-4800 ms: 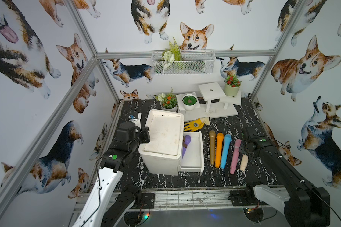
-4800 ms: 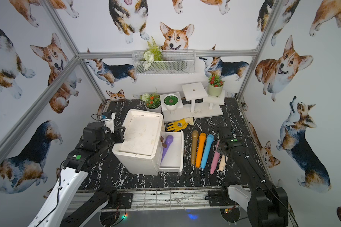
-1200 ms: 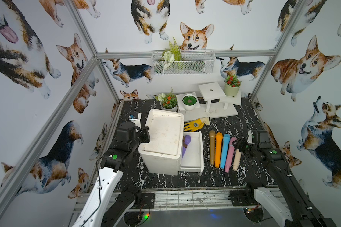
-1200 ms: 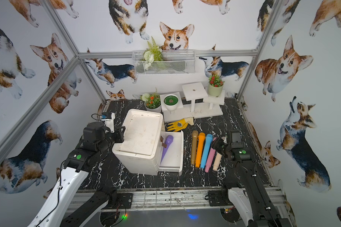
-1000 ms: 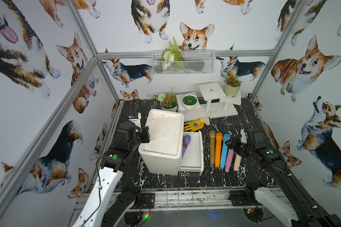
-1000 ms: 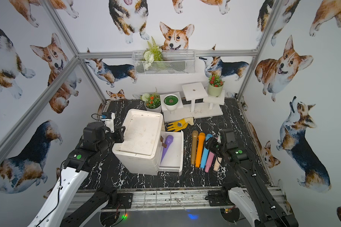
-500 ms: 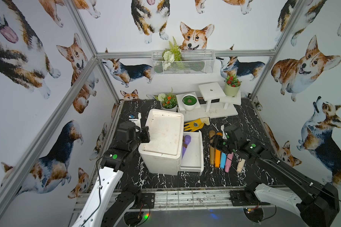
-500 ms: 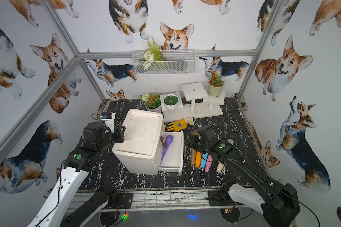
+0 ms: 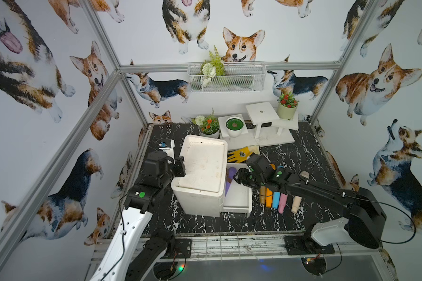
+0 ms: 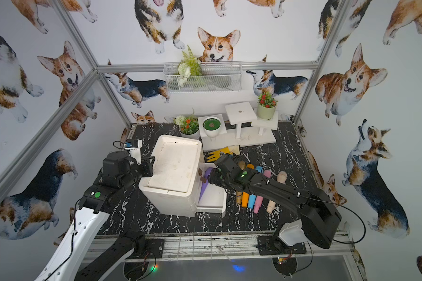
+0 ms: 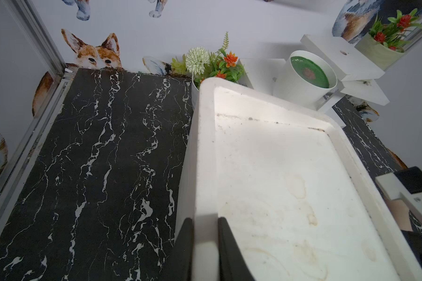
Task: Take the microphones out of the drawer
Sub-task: Pick up the microphone from the drawer.
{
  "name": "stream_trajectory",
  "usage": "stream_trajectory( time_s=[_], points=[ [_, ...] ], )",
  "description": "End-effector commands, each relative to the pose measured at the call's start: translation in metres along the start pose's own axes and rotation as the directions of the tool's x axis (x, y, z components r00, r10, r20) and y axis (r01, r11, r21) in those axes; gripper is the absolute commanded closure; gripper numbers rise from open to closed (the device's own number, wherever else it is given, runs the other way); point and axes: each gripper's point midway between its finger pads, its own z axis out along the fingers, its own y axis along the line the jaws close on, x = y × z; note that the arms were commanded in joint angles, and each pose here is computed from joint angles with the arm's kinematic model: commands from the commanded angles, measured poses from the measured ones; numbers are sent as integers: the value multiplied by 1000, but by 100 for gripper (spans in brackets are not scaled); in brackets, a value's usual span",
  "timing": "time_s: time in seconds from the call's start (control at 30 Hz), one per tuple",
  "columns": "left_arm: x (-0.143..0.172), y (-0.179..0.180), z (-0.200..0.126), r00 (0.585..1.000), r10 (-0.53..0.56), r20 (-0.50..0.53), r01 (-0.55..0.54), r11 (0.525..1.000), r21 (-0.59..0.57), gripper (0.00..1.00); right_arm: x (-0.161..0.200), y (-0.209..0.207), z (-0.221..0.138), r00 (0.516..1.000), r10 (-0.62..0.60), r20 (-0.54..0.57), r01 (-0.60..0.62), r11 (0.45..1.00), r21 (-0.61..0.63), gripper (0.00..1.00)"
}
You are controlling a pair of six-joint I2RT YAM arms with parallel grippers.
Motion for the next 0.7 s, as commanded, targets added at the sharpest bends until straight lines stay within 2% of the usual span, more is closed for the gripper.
stream_trajectory(
  time_s=[0.0, 0.33, 0.67],
  points=[
    [49, 13, -1, 982, -31, -185, 22, 998, -52, 99, -3, 10, 11, 999, 36, 18, -36, 999, -15, 41],
    [49, 13, -1, 982, -30, -188, 20, 998, -53, 100, -1, 2, 41, 999, 44, 23, -45, 997, 61, 41],
    [49, 12, 0, 981, -31, -191, 21, 998, -52, 100, -8, 1, 63, 997, 51, 50, -55, 995, 82, 41]
  ],
)
